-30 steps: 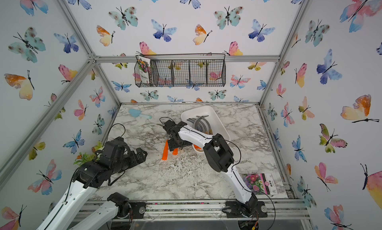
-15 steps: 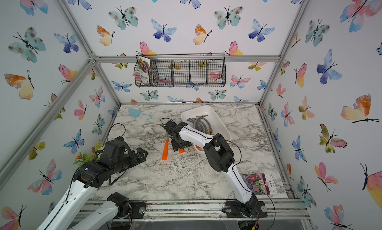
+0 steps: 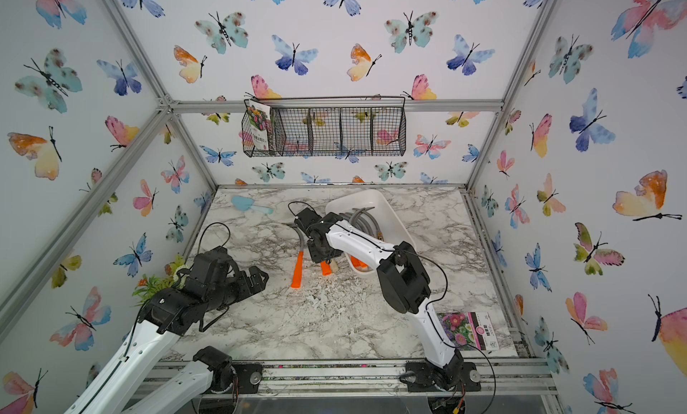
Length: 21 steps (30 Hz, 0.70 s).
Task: Put small sickles into storage boxes
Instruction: Adjust the sickle at the center of the board, then pick up the sickle at the center of the board.
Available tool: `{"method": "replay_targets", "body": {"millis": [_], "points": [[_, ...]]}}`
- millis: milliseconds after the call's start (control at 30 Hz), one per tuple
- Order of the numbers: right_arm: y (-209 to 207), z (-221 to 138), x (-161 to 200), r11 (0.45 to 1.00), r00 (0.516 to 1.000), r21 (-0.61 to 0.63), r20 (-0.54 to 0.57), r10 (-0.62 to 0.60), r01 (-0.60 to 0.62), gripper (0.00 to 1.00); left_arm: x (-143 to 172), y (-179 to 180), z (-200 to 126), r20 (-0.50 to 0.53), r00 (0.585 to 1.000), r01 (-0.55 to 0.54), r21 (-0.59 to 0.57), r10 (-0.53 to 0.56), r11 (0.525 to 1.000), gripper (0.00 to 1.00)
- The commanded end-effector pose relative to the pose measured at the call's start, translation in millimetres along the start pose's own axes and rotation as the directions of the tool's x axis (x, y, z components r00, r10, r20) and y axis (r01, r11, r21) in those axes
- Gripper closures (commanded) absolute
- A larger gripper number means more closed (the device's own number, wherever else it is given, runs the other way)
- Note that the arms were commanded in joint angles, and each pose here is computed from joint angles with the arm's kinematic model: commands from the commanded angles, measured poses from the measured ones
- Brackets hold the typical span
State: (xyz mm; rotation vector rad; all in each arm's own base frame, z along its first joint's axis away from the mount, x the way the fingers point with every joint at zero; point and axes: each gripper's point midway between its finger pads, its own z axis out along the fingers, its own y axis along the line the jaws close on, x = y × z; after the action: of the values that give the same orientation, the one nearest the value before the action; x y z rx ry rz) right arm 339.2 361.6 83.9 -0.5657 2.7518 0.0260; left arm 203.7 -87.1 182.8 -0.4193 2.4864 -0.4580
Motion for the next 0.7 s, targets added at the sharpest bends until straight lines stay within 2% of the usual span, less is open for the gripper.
{"method": "replay_targets", "body": {"millis": [0,333,667], "points": [[-11,13,9,0.998,0.999,0.055,-0.039,-0.027,0.029,0.56,-4,-5,0,0.004,1.000,-0.017,0.013,0.017,1.000,0.01],[-20,42,22,0.996,0.995,0.083,-0.089,-0.035,0.043,0.59,-6,-17,4,-0.019,0.999,-0.049,0.056,0.050,0.997,0.01],[-20,62,31,0.996,0.992,0.069,-0.116,-0.054,0.062,0.59,-6,-44,8,-0.036,0.992,-0.115,0.175,0.123,0.978,0.02]]}}
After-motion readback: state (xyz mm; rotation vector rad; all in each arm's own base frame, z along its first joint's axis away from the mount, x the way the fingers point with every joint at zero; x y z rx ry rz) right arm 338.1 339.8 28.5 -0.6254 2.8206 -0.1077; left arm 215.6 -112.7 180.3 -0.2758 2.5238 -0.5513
